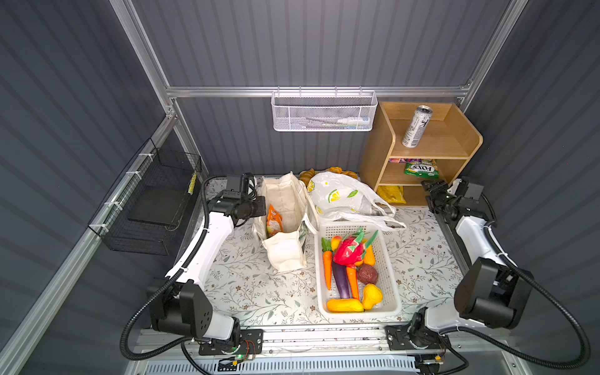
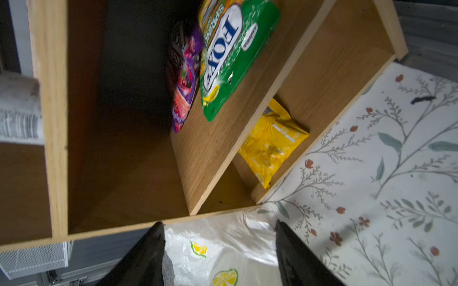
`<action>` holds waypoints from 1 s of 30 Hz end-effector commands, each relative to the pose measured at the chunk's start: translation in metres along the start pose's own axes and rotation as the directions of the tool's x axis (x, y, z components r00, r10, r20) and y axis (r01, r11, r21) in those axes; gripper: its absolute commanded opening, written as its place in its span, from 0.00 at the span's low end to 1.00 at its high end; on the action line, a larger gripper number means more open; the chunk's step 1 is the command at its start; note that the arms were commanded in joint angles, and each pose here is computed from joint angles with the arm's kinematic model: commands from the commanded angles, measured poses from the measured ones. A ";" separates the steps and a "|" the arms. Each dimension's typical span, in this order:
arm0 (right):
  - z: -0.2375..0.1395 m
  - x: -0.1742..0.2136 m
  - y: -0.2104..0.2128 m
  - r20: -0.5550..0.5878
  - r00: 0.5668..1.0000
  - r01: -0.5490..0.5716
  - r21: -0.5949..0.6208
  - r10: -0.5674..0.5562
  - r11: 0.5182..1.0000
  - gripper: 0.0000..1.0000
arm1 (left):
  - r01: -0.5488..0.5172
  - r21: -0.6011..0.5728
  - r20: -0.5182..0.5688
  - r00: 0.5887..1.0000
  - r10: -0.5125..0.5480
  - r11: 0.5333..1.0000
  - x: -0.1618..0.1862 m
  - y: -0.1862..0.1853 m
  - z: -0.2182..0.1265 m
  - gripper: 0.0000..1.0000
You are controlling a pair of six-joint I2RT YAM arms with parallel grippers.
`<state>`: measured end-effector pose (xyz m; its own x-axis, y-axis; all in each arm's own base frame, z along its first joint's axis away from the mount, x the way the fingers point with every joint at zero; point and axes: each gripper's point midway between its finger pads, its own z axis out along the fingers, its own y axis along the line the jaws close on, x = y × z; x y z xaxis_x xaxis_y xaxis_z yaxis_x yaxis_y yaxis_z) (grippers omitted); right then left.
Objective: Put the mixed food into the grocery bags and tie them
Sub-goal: 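Move the right gripper back to the shelf while the left holds the tote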
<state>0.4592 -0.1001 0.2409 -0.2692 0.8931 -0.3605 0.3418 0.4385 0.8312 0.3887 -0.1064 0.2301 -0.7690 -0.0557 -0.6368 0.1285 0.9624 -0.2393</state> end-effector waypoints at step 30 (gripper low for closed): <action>0.082 -0.084 -0.011 0.111 0.993 -0.040 0.008 0.039 0.999 0.56 | -0.021 0.085 0.066 0.998 0.015 0.996 -0.014 -0.018 -0.019 0.00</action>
<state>0.5458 -0.1625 0.2231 -0.1729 0.9249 -0.3388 0.3599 0.3795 0.8523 0.3875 -0.1135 0.2337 -0.7661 -0.0556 -0.6403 0.1574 0.9497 -0.2709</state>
